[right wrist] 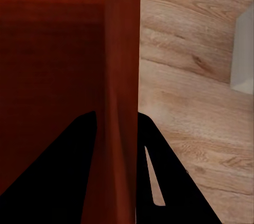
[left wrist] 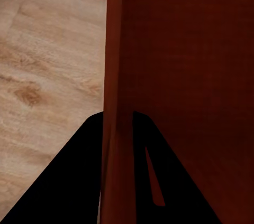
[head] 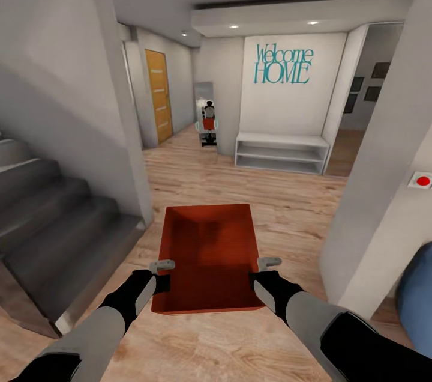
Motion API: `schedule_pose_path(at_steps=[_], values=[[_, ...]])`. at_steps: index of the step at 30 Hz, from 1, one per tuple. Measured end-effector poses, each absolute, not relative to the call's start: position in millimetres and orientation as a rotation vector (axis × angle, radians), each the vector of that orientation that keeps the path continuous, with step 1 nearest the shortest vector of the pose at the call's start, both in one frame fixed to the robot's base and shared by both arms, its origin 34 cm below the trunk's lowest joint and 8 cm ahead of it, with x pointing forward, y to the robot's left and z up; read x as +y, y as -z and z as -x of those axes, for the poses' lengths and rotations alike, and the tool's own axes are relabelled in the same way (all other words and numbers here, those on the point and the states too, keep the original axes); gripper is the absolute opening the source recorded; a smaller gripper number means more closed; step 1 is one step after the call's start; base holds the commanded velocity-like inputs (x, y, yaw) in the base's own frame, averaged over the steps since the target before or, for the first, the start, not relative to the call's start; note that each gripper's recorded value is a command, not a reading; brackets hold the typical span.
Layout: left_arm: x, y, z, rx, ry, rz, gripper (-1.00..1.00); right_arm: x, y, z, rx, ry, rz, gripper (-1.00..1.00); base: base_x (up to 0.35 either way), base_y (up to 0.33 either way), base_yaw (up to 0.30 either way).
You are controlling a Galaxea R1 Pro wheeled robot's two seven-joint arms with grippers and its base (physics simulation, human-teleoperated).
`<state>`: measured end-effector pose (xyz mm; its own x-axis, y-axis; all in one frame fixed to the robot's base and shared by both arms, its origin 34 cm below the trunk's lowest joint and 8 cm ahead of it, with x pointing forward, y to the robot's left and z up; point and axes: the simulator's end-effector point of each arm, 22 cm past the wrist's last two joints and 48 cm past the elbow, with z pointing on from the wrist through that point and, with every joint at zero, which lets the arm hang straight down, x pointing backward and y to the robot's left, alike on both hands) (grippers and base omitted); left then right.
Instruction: Move the two storage containers from the living room to the garage. In the garage, place one container on the floor and stack the other container on top of it (either order is fine).
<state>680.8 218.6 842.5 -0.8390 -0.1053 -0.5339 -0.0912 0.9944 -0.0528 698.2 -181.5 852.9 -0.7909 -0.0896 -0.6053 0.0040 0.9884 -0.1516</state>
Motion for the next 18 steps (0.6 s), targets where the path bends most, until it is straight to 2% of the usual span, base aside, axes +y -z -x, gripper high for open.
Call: schedule_pose_path(at_steps=[18], values=[[218.6,-842.5,-680.8,2.572,0.034,0.137,-1.0,-181.6,-852.8,-698.1,2.477,0.19,0.059,-1.0,0.322,0.0,0.0]])
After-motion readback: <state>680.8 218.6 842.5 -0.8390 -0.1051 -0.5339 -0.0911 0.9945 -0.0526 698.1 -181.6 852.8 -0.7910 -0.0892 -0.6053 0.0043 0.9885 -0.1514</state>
